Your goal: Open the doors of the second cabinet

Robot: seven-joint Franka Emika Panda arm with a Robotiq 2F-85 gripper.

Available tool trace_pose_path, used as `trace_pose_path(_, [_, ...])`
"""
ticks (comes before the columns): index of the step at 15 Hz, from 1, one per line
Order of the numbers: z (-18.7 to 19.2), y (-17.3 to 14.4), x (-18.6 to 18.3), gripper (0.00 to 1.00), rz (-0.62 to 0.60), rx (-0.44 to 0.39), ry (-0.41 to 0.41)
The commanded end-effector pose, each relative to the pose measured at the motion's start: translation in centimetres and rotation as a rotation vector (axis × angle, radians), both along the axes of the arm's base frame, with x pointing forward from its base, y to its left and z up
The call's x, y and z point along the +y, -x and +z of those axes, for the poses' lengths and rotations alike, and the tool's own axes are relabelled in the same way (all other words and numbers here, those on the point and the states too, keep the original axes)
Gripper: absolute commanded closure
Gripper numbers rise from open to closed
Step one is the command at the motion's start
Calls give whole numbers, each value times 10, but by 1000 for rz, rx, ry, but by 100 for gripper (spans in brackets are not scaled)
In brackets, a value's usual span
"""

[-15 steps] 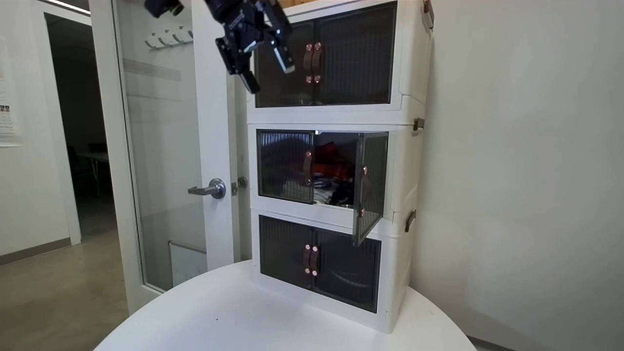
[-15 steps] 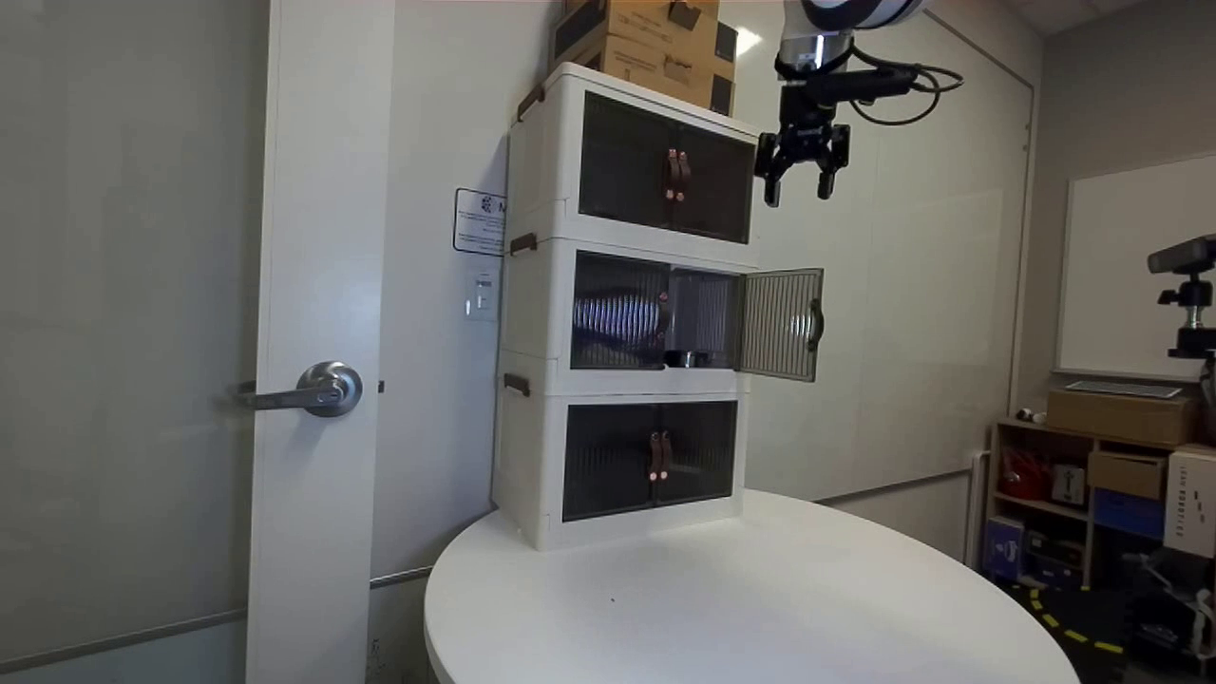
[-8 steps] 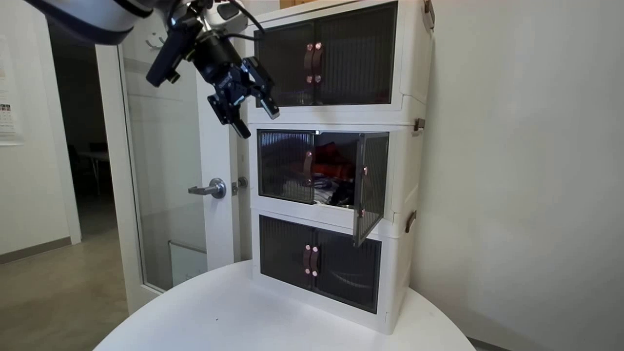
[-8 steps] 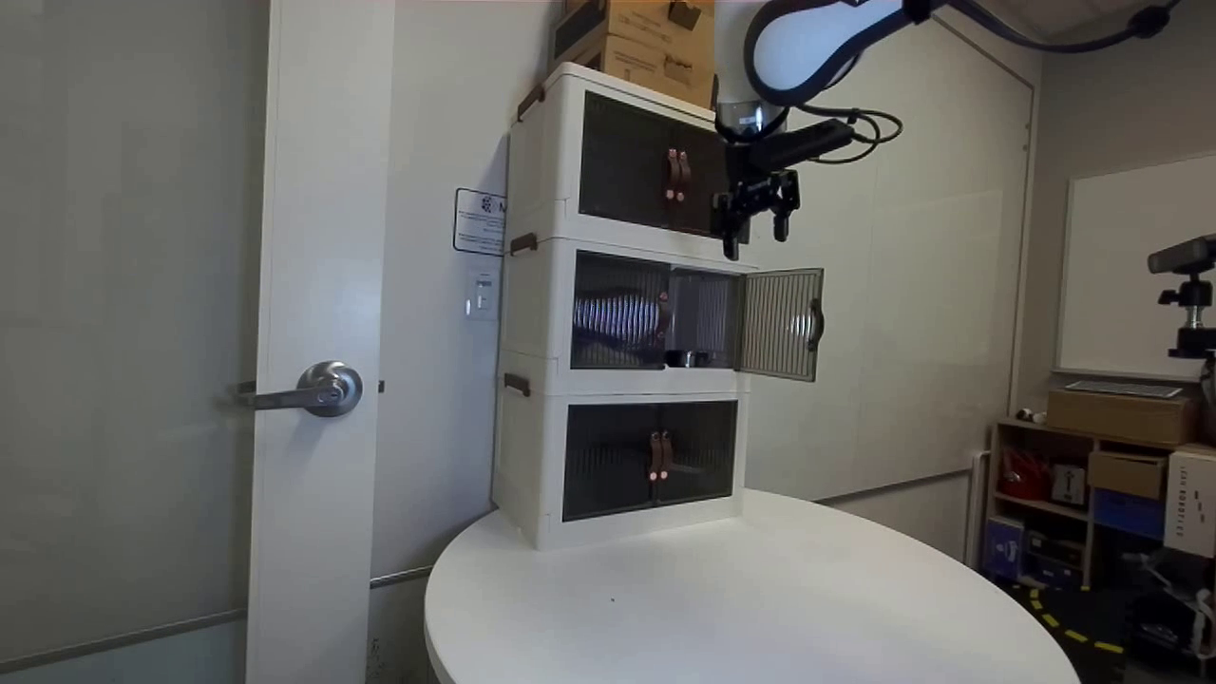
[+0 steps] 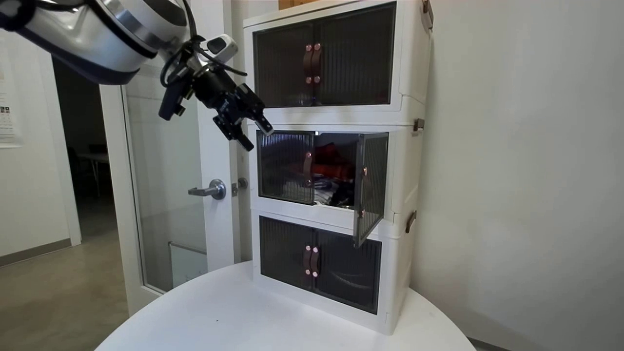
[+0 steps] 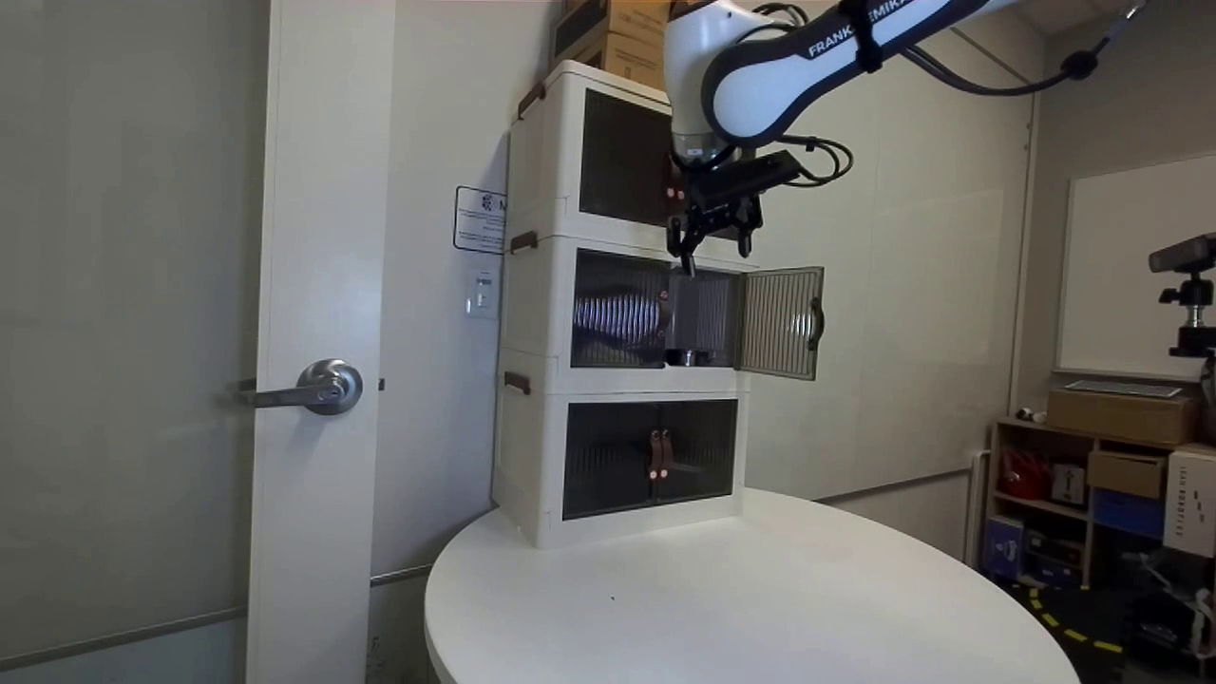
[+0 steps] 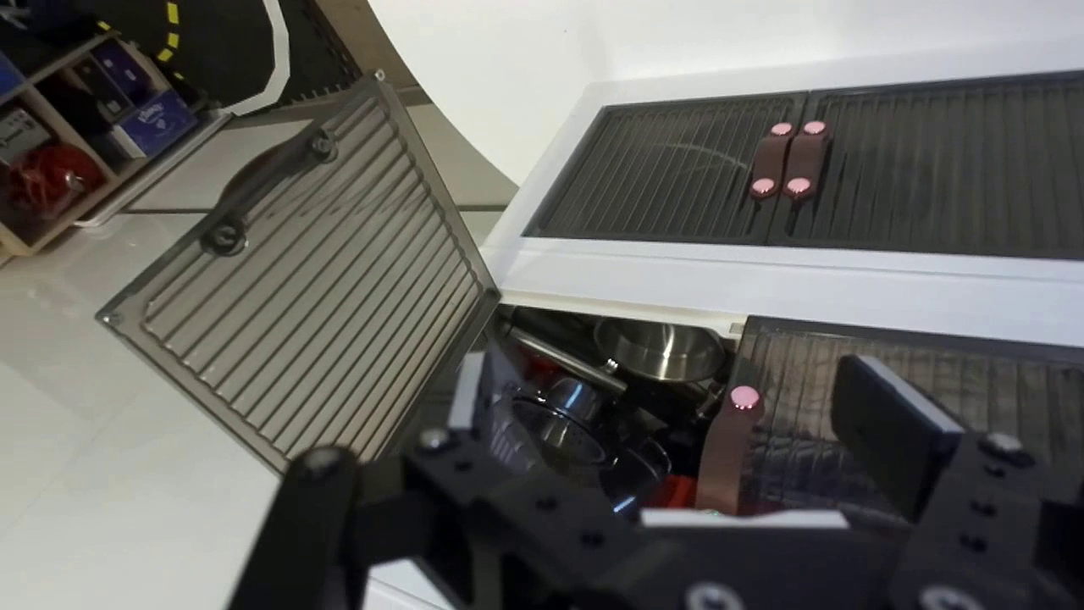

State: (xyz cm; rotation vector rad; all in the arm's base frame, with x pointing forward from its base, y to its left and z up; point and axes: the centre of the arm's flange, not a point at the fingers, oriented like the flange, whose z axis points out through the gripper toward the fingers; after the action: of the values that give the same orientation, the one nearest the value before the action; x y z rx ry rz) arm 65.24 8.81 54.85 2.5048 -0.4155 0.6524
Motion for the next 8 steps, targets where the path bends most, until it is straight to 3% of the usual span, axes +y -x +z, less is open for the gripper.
trace_pose_path(1, [-5, -37, -6, 0, -79, -94, 32])
trace_pose_path(8, [-24, -76, -15, 0, -60, -138, 45])
